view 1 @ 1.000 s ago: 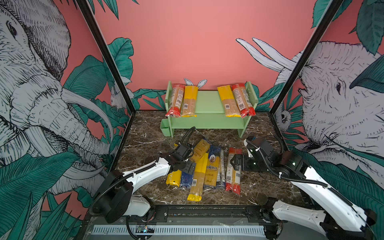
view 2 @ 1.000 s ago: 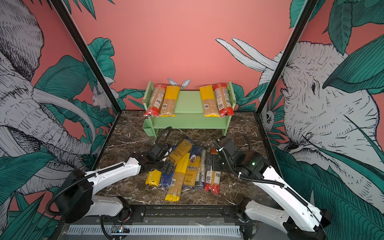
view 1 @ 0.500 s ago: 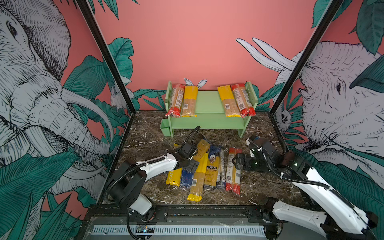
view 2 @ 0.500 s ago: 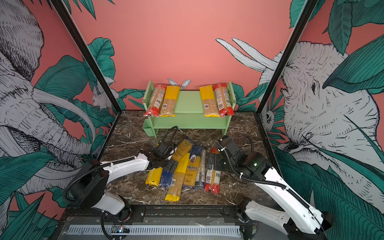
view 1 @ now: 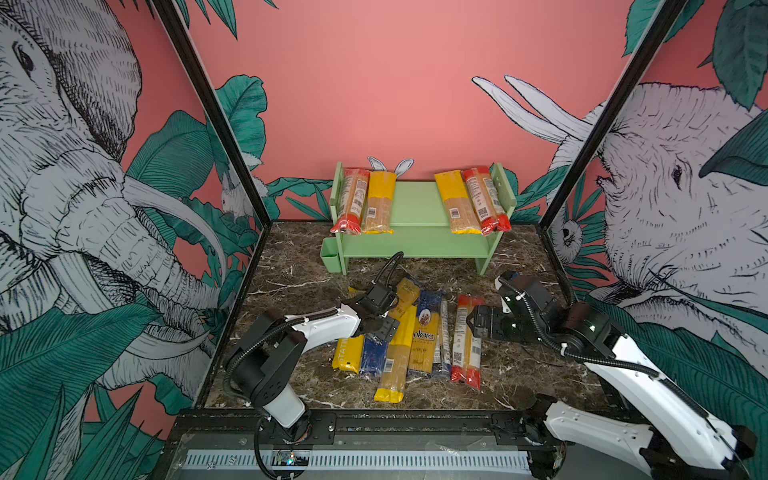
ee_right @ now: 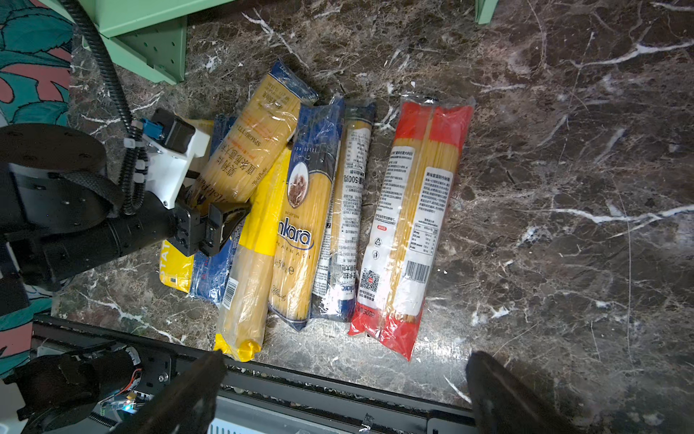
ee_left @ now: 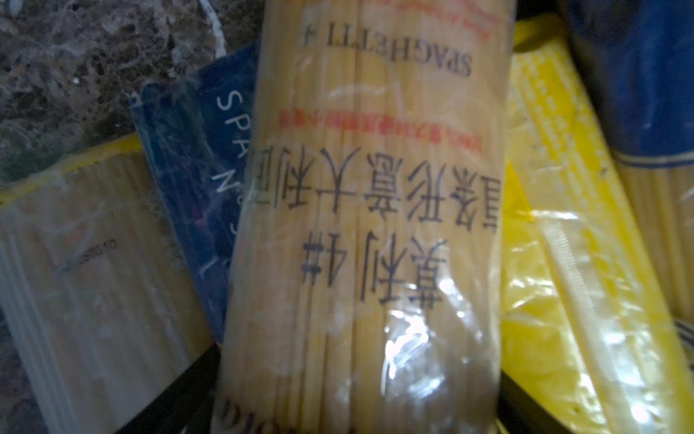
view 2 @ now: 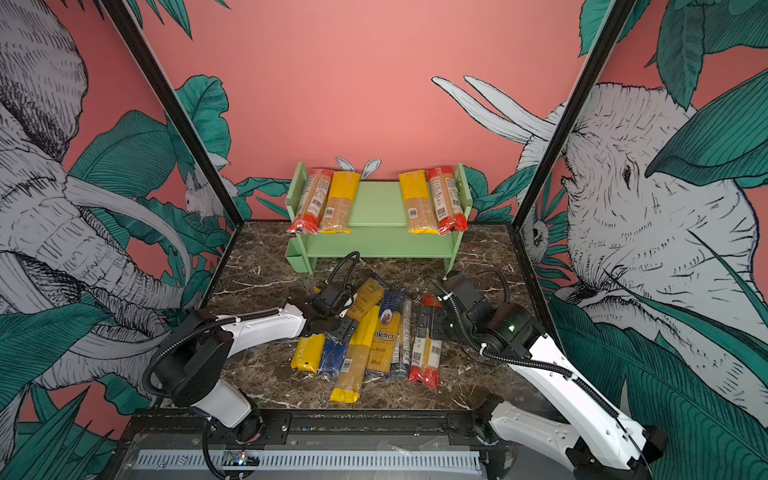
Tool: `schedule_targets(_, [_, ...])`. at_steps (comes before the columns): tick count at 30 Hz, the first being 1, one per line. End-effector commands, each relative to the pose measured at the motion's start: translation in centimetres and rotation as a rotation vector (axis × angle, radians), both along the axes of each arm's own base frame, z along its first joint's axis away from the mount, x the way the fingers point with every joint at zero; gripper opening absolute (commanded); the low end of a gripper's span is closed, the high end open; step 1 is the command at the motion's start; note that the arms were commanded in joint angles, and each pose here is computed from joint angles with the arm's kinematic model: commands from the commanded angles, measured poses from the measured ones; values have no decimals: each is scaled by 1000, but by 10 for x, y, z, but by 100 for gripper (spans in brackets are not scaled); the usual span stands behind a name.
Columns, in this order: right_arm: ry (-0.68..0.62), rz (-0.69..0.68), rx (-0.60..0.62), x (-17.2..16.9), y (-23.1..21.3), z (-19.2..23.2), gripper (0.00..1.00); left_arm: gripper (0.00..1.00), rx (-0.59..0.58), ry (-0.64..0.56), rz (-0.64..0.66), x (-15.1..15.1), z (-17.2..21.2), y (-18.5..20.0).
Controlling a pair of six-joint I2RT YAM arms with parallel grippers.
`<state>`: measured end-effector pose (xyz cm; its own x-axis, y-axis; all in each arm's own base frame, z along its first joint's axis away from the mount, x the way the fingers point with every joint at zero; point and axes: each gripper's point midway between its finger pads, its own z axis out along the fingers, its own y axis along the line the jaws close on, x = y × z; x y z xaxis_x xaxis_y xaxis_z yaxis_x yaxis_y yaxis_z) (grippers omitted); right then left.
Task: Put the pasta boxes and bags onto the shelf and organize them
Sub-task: 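Lower the left gripper onto the clear Chinese-text spaghetti pack and close, then lift the Chinese-text pack off the table with the left gripper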
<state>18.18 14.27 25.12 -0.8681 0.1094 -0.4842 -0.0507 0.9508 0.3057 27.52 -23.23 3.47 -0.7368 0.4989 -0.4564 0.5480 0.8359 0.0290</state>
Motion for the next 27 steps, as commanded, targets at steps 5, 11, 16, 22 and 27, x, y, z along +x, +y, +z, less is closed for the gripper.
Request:
schedule_targets(5, [-18,-34,5,-3,-10,5,99,46,42,74,-1,-13,-18,5])
schedule_targets(11, [-15,-25,4,-5,-10,2,99,9,26,91,3,-26,-9,9])
schedule_targets(16, [-8,-5,11,-5,-6,-2,99,0,11,75,22,-32,7,15])
schedule_targets(22, [-3,20,16,-3,0,-4,99,0,-59,46,37,-39,36,15])
schedule_targets(27, [-6,32,23,-2,4,-3,99,0,-133,30,41,-47,62,14])
